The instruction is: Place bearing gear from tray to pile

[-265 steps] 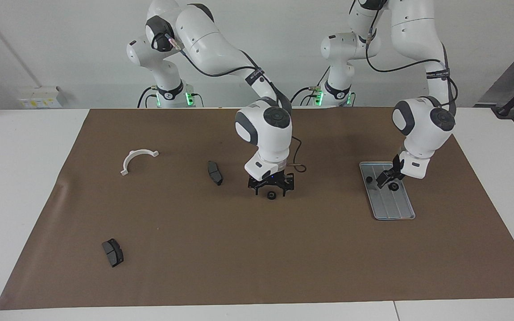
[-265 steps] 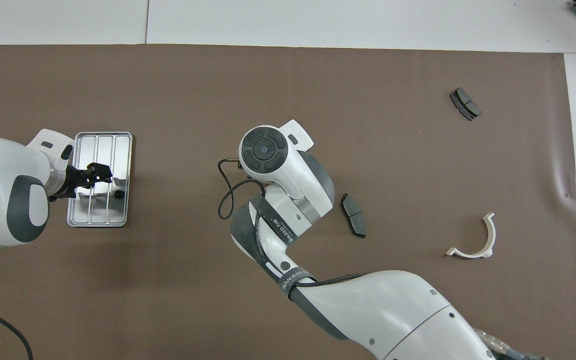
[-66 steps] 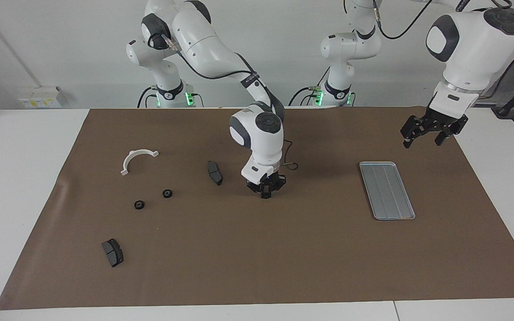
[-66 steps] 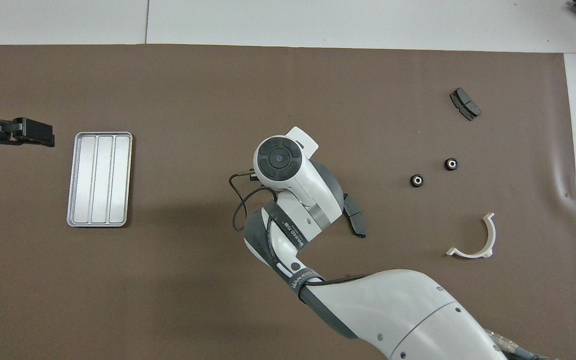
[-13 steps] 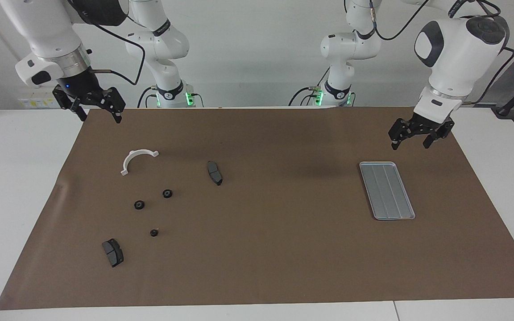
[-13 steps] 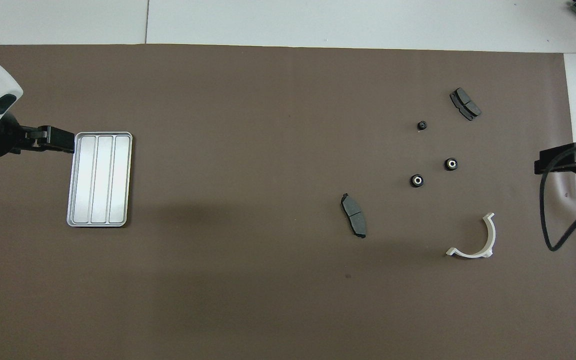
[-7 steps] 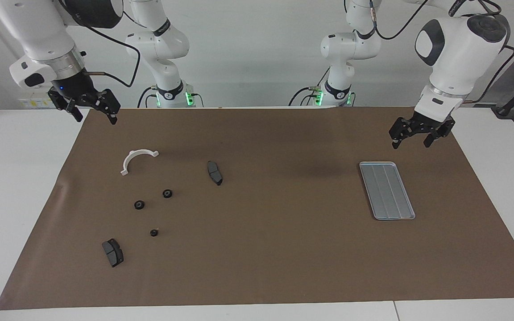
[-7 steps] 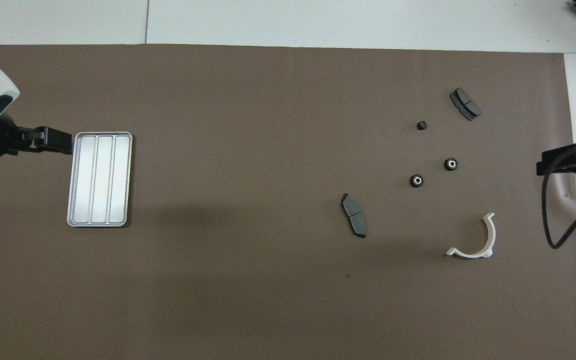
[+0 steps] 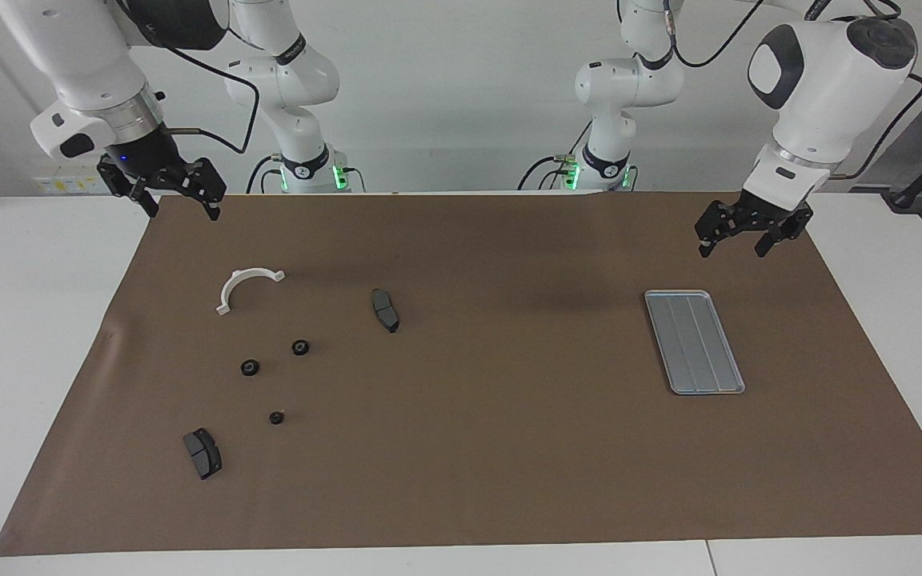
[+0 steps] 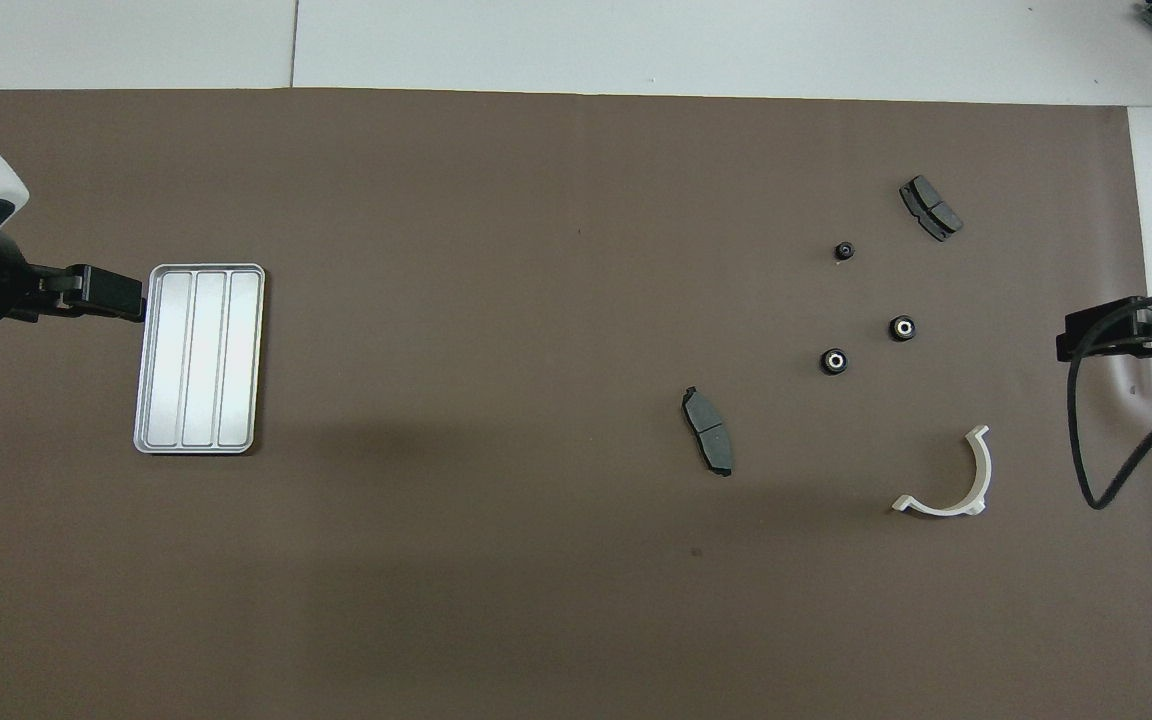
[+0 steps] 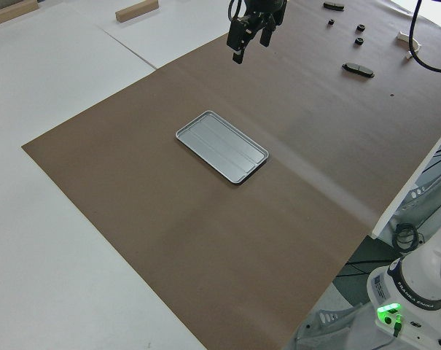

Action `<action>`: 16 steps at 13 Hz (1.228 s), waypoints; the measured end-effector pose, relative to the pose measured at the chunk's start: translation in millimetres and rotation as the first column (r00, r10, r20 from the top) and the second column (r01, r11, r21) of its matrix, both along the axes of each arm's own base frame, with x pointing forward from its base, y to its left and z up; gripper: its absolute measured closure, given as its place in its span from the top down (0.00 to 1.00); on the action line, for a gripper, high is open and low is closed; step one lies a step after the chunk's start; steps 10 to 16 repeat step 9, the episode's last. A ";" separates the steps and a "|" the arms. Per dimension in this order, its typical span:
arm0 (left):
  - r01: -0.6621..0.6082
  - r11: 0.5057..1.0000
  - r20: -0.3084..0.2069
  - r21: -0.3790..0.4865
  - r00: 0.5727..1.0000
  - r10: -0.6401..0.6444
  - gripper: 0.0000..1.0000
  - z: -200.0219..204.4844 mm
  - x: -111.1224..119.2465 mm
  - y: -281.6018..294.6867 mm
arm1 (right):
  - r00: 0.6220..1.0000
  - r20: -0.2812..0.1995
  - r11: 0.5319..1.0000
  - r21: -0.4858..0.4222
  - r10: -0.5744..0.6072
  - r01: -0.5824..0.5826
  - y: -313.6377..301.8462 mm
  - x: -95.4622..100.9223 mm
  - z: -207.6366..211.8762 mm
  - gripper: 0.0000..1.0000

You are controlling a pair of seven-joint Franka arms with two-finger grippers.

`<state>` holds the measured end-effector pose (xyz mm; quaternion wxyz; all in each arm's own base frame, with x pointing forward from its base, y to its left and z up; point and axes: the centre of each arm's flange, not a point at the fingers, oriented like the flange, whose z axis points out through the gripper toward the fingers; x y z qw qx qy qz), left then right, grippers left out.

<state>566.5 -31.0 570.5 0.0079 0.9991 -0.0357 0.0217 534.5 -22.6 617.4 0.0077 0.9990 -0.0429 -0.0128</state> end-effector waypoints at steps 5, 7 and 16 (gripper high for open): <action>0.005 1.000 0.004 -0.004 1.000 -0.005 1.00 2.3 -1.1 -1.4 | 1.000 -0.001 1.000 -0.003 0.012 -0.012 6.3 0.1 0.2 1.00; 0.005 1.000 0.004 -0.004 1.000 -0.005 1.00 2.6 -1.2 -1.5 | 1.000 -0.001 1.000 -0.007 0.013 -0.013 6.0 0.1 0.2 1.00; 0.005 1.000 0.004 -0.005 1.000 -0.005 1.00 2.7 -1.3 -1.5 | 1.000 -0.001 1.000 -0.007 0.013 -0.013 6.0 0.0 0.3 1.00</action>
